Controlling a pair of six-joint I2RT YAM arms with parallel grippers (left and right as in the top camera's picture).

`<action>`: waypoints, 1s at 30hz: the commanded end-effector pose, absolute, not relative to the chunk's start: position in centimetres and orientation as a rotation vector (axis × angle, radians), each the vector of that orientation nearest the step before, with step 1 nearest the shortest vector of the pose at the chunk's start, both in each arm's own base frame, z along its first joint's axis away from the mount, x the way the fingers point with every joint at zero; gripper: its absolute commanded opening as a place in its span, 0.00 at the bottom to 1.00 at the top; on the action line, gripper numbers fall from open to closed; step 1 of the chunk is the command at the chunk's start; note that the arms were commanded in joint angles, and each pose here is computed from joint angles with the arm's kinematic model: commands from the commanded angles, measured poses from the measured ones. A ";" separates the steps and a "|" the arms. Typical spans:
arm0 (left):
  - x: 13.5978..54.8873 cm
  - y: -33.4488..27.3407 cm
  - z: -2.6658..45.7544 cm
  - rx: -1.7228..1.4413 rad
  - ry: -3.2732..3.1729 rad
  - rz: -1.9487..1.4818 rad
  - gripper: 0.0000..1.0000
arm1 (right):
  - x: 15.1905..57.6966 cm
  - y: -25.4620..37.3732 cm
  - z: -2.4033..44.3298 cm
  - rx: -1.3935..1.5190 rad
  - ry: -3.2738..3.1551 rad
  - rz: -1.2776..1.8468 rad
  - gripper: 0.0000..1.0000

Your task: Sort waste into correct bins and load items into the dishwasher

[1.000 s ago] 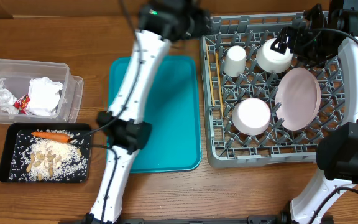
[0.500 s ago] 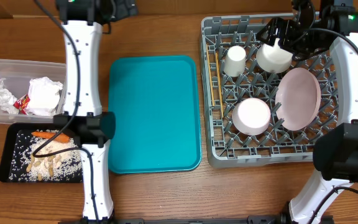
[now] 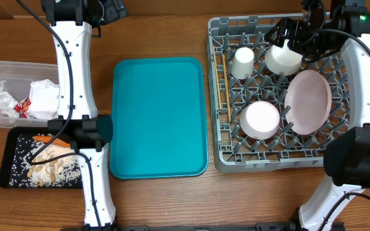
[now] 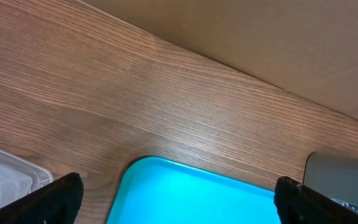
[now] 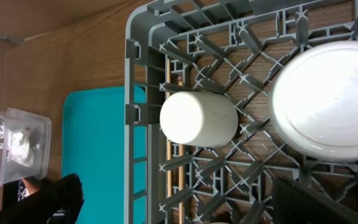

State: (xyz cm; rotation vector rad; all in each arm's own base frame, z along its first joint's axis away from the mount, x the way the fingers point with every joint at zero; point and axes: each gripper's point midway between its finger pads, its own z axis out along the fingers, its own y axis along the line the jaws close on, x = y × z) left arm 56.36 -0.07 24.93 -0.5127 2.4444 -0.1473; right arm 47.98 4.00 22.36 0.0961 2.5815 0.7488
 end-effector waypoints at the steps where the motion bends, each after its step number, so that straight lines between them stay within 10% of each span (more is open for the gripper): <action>1: 56.2 -0.1 25.4 -0.488 2.439 -0.131 1.00 | 47.9 4.2 25.4 0.065 2.509 0.749 1.00; 30: 56.2 -0.1 25.4 -0.488 2.440 -0.131 1.00 | 49.7 3.6 27.2 0.025 2.404 0.681 1.00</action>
